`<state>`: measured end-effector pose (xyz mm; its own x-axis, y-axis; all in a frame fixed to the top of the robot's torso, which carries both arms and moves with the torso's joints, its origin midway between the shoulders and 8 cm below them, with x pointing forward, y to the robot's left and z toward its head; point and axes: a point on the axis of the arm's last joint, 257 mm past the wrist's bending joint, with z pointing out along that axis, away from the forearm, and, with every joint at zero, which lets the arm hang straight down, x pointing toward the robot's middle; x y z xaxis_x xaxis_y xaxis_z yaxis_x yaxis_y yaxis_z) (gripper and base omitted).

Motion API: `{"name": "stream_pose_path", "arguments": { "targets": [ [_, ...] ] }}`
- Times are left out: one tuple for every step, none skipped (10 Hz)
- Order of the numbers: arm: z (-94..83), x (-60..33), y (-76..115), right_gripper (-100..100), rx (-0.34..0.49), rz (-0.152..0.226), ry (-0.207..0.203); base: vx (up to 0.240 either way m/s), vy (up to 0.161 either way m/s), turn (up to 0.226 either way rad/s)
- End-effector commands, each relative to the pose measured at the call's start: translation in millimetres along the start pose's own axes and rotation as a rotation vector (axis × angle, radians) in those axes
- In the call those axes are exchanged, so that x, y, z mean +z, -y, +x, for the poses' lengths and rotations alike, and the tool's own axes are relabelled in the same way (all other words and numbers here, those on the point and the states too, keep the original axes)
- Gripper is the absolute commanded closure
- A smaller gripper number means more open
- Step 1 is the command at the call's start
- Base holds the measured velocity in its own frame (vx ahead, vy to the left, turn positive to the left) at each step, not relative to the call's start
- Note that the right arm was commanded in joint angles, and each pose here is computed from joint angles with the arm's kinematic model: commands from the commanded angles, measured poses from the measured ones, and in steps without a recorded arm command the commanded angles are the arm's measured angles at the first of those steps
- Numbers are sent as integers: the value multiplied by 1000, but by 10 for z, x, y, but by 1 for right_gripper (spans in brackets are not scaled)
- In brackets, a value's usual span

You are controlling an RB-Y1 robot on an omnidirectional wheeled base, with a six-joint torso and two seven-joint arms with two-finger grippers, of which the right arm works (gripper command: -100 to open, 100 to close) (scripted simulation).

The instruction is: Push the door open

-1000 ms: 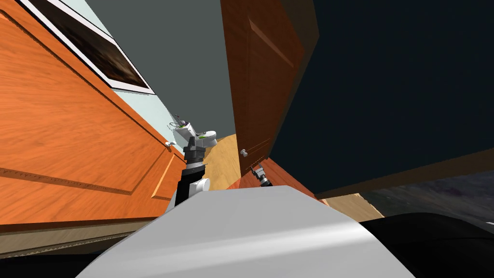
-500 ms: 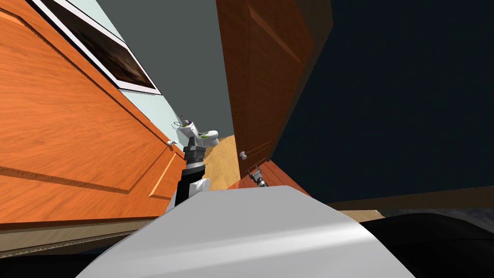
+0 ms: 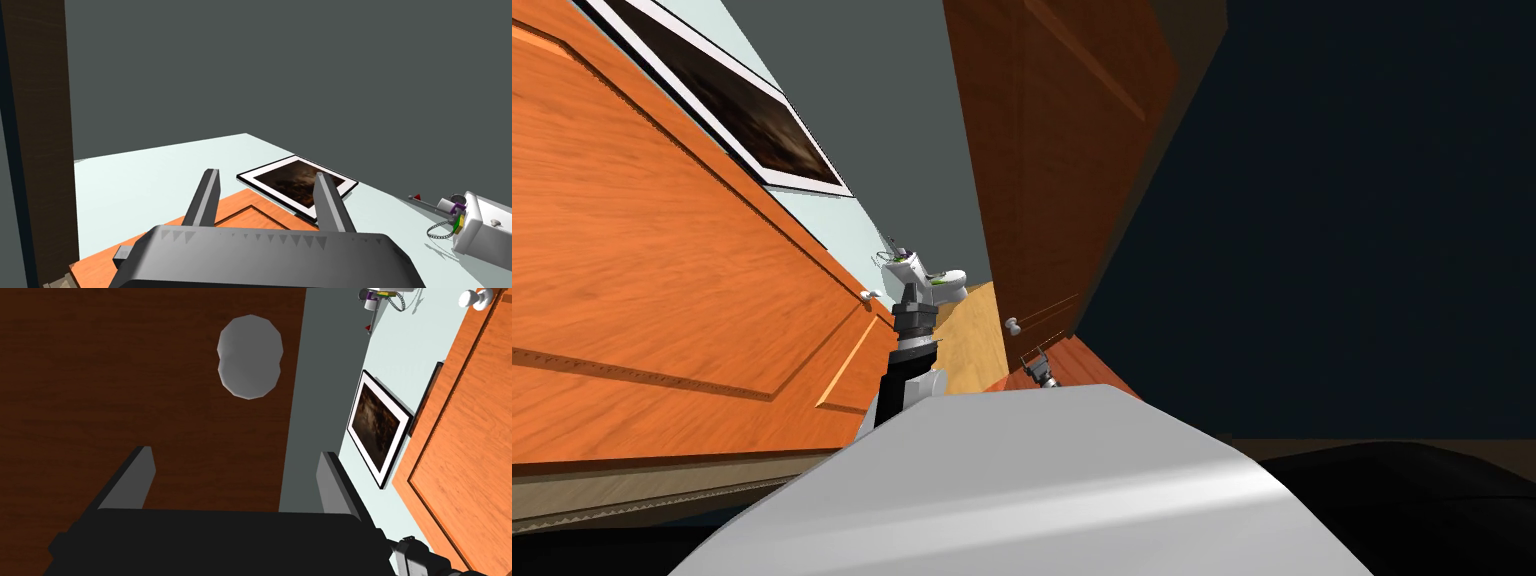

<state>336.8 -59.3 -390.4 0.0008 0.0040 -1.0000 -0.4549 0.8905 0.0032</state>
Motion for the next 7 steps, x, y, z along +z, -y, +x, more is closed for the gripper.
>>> {"name": "stream_pose_path", "arguments": {
  "targets": [
    [58, -66, 95, -100, -24, -8, -17, 76, 26, 10],
    [87, -97, 150, -100, -36, -12, -25, 135, 53, 10],
    [107, -115, 195, -100, -44, -14, -31, 172, 116, 18],
    [113, -118, 212, -100, -47, -14, -33, 178, 131, 5],
    [116, -110, 230, -100, -47, -12, -34, 142, 117, 7],
    [107, -85, 229, -100, -42, -9, -31, 167, 112, 14],
    [87, -45, 207, -100, -31, -4, -24, 198, 100, 14]
  ]
}}
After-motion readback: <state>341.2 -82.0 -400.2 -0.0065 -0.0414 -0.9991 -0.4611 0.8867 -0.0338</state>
